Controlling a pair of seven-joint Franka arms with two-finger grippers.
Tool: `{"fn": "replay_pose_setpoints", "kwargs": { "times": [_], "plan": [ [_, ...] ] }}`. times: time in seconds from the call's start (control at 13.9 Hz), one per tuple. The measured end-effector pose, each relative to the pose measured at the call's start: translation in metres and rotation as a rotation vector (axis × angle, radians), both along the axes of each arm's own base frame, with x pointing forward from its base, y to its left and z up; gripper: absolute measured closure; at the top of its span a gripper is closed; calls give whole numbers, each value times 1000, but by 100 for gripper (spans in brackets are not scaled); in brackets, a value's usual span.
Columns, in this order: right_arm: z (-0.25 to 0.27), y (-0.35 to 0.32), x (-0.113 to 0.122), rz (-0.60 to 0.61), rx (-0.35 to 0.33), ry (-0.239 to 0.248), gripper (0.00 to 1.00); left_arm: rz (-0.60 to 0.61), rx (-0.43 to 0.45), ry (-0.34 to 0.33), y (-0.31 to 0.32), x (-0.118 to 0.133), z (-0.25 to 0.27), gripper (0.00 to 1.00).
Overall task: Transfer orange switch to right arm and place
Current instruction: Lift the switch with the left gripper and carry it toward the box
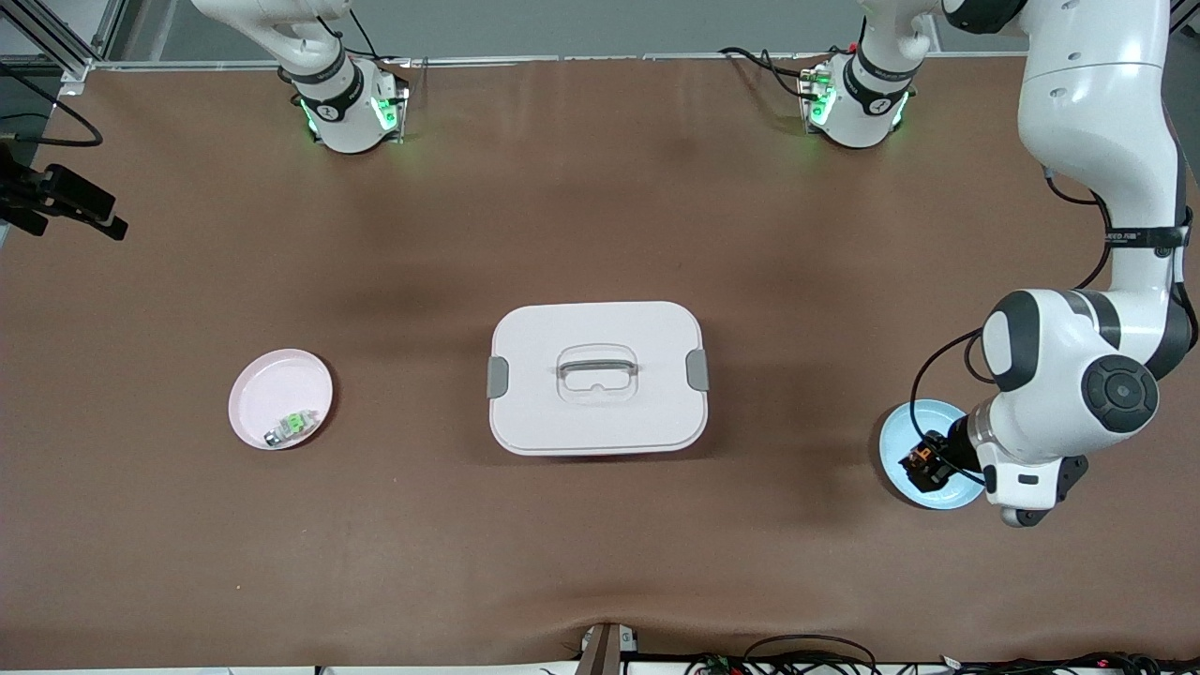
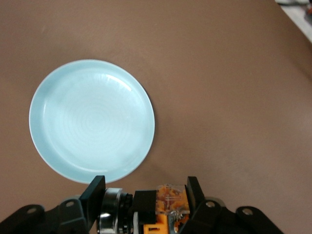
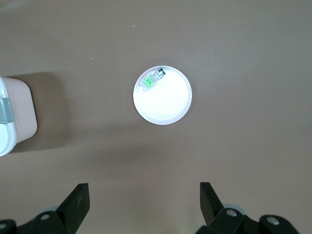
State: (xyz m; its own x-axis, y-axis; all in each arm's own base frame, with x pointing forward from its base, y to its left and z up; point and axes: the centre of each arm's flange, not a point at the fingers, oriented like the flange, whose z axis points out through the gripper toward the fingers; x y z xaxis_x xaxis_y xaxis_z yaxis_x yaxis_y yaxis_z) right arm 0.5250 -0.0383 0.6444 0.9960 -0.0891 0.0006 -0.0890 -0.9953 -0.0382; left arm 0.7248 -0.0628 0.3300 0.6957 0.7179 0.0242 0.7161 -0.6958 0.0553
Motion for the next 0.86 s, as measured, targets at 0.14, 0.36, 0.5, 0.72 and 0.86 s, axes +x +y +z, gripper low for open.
{"fn": "replay_pose_setpoints", "kwargs": {
  "times": [0.14, 0.36, 0.5, 0.72, 0.86],
  "plan": [
    [1, 0, 0, -1, 0, -2, 0, 76, -14, 16, -19, -5, 10, 28],
    [2, -2, 0, -3, 0, -5, 0, 181, -121, 18, -45, -11, 41, 28],
    [2, -3, 0, -5, 0, -5, 0, 253, -201, 7, -64, -17, 71, 28],
    [-2, -5, 2, -10, 0, 3, 0, 357, -330, 6, -109, -33, 123, 28],
    [-7, -5, 5, -10, 0, 12, 0, 416, -431, 29, -139, -47, 156, 28]
  ]
}}
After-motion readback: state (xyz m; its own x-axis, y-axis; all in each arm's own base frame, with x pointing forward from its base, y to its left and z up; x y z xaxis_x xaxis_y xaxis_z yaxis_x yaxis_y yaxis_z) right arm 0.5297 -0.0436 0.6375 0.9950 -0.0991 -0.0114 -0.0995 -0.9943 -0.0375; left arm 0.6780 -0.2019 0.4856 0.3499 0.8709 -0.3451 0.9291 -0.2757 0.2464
